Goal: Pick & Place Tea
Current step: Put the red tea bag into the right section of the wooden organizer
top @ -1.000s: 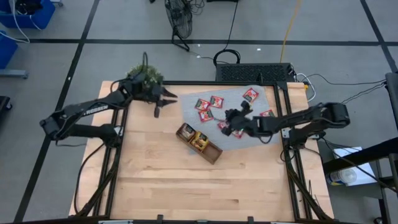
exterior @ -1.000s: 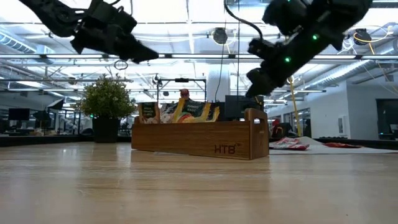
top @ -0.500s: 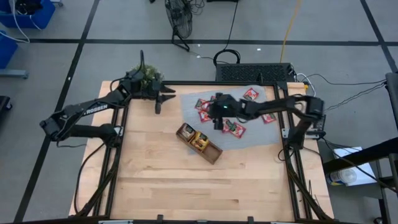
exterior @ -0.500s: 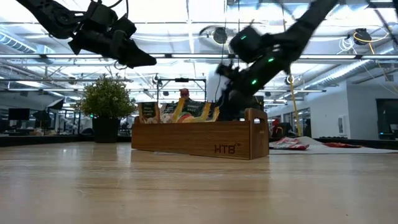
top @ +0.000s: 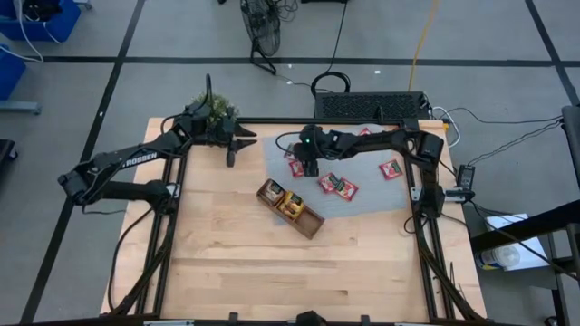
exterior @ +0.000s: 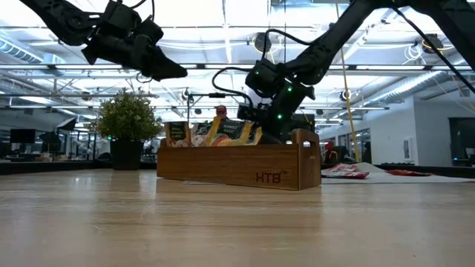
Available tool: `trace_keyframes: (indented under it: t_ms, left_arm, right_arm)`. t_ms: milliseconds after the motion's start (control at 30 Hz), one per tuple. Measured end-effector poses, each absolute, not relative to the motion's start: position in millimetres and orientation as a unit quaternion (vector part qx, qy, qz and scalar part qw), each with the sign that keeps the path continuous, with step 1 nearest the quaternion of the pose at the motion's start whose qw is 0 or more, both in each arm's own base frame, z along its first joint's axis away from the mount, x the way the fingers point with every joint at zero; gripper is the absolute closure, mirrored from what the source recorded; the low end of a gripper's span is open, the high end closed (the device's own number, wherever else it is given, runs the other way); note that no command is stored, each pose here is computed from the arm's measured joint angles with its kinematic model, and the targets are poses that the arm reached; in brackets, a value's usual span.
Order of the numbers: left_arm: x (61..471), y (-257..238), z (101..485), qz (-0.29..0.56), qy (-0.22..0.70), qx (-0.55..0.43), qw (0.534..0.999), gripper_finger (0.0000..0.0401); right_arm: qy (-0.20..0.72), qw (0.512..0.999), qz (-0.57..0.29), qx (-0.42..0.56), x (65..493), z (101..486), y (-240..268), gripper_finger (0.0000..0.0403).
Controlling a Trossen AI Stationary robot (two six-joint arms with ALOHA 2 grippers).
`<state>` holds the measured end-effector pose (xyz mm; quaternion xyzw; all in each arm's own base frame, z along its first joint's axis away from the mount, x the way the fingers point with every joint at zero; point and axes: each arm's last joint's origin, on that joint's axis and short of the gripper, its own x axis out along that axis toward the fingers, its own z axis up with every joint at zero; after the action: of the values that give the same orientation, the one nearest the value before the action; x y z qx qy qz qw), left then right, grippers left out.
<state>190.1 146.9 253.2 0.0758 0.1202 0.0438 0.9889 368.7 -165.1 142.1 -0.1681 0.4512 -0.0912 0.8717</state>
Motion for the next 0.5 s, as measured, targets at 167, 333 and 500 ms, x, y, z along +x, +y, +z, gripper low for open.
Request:
trace_keyframes:
  t_ms: [167, 333, 500]
  left_arm:
    - [190, 147, 253, 0.044, 0.120, 0.076, 0.989, 0.0308]
    - [190, 147, 253, 0.044, 0.120, 0.079, 0.989, 0.0308]
    - [190, 147, 254, 0.044, 0.119, 0.080, 0.989, 0.0308]
  right_arm:
    - [0.492, 0.855, -0.075, -0.147, 358, 136, -171, 0.0198]
    - [0.476, 0.866, -0.057, -0.139, 357, 136, -173, 0.0202]
    - [0.469, 0.867, -0.051, -0.160, 359, 137, -174, 0.0203]
